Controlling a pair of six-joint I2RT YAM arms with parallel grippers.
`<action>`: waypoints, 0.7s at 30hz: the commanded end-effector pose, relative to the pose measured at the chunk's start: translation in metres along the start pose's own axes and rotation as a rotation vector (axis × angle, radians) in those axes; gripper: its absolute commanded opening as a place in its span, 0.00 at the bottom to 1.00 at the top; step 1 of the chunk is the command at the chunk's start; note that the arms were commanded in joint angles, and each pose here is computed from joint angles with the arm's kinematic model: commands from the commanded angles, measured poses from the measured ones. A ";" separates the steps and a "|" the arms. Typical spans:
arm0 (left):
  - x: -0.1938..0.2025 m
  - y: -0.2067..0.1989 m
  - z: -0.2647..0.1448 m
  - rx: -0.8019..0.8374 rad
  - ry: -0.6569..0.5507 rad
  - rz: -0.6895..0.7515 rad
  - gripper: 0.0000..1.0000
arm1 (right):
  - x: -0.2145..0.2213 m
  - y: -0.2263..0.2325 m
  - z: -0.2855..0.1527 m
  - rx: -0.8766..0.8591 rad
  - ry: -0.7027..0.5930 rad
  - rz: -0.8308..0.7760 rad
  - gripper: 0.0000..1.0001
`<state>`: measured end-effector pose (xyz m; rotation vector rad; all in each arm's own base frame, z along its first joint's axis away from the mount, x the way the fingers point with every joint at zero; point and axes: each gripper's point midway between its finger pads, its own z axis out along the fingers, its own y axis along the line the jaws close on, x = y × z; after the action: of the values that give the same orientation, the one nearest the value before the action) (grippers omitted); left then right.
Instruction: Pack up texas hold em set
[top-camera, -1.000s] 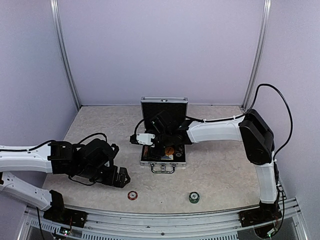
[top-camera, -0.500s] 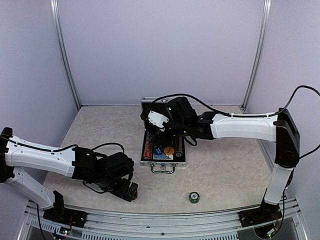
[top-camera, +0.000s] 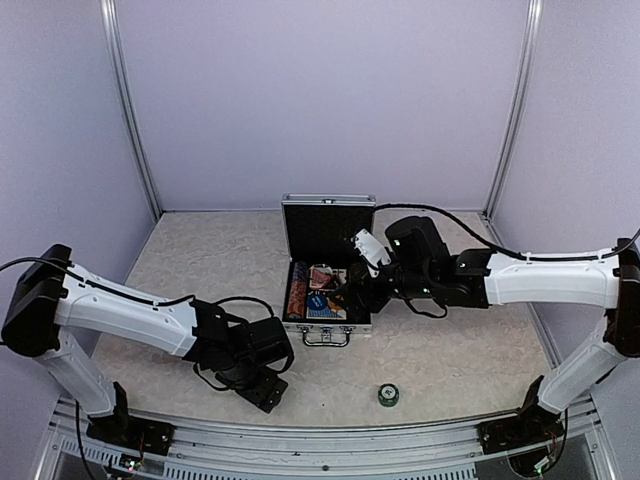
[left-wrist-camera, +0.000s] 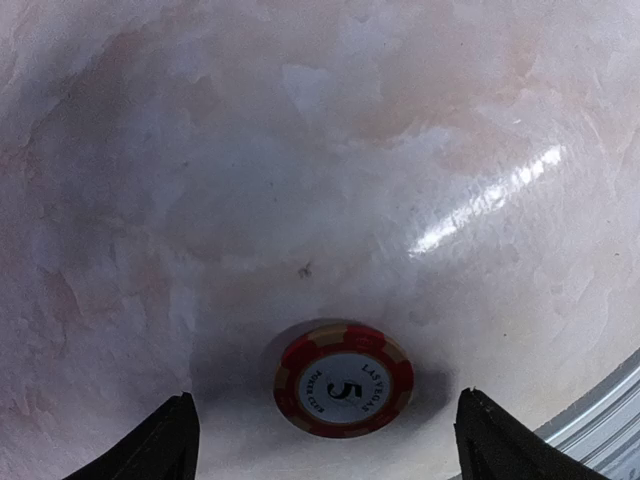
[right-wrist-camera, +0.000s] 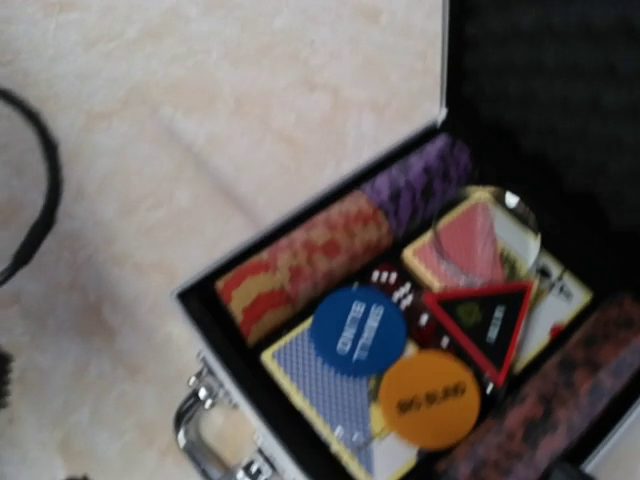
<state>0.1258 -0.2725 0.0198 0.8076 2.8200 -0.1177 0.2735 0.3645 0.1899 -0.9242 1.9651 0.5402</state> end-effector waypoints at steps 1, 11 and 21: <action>-0.012 -0.007 -0.001 0.023 0.008 0.052 0.83 | -0.012 0.007 -0.020 -0.042 -0.080 0.094 1.00; 0.004 -0.005 0.010 -0.029 0.127 0.109 0.74 | -0.013 0.006 -0.039 -0.029 -0.113 0.096 1.00; 0.010 0.000 0.012 -0.050 0.159 0.110 0.69 | -0.018 0.009 -0.042 -0.048 -0.134 0.092 1.00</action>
<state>0.1247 -0.2759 0.0124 0.9624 2.8759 -0.0219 0.2566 0.3477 0.2164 -0.8156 1.9247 0.6483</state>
